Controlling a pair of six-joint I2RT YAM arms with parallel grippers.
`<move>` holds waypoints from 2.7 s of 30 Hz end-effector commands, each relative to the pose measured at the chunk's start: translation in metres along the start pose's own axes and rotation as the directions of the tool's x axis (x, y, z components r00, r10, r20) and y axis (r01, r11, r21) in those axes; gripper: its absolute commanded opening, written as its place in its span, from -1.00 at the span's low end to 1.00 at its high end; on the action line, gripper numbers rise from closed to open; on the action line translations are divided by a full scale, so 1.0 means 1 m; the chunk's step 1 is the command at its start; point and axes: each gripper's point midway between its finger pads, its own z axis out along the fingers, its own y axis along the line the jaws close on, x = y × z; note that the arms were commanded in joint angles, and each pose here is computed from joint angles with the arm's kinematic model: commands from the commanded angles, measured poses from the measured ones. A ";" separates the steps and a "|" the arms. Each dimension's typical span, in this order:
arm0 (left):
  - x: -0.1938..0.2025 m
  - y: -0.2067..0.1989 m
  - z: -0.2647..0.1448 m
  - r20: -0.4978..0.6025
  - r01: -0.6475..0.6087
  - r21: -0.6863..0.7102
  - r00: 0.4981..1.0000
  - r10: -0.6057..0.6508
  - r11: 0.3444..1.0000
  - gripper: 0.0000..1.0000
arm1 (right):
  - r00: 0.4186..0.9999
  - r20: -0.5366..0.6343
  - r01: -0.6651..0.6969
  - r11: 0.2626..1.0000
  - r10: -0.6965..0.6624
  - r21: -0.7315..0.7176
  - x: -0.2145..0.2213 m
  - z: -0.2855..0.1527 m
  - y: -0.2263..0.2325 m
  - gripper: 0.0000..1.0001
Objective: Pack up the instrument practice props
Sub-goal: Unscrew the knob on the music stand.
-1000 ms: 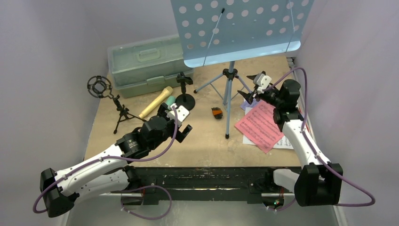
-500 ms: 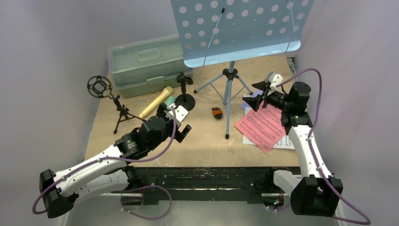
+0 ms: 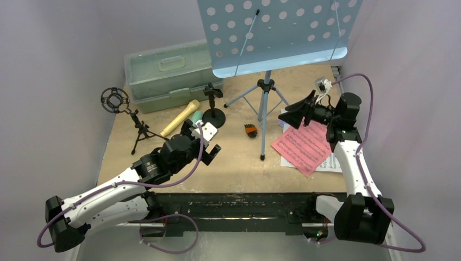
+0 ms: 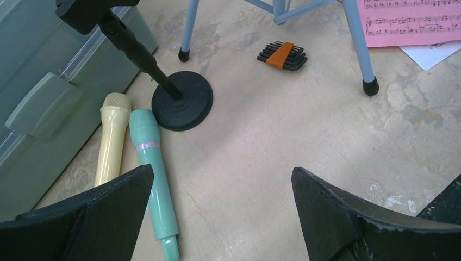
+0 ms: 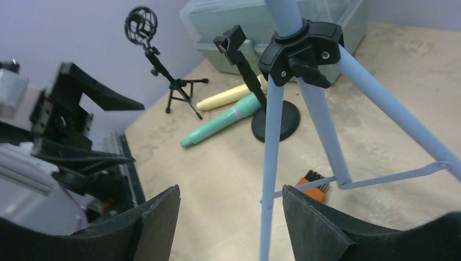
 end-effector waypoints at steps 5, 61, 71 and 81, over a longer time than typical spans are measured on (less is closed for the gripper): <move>-0.014 0.004 -0.002 0.043 0.014 -0.007 0.999 -0.014 1.000 0.97 | 0.903 0.086 -0.422 0.907 0.420 0.002 -0.019 0.008 -0.002 0.43; -0.007 0.004 0.003 0.009 -0.001 -0.017 1.000 0.001 1.000 0.97 | 0.668 0.317 -0.690 0.720 0.673 -0.076 -0.057 0.061 -0.045 0.26; -0.007 0.005 0.003 0.007 -0.003 -0.021 1.000 0.003 1.000 0.97 | 0.649 0.323 -0.708 0.702 0.689 -0.074 -0.062 0.067 -0.054 0.09; -0.006 0.005 0.003 0.003 -0.005 -0.021 1.000 0.005 1.000 0.97 | 0.626 0.309 -0.728 0.679 0.716 -0.096 -0.068 0.069 -0.053 -0.05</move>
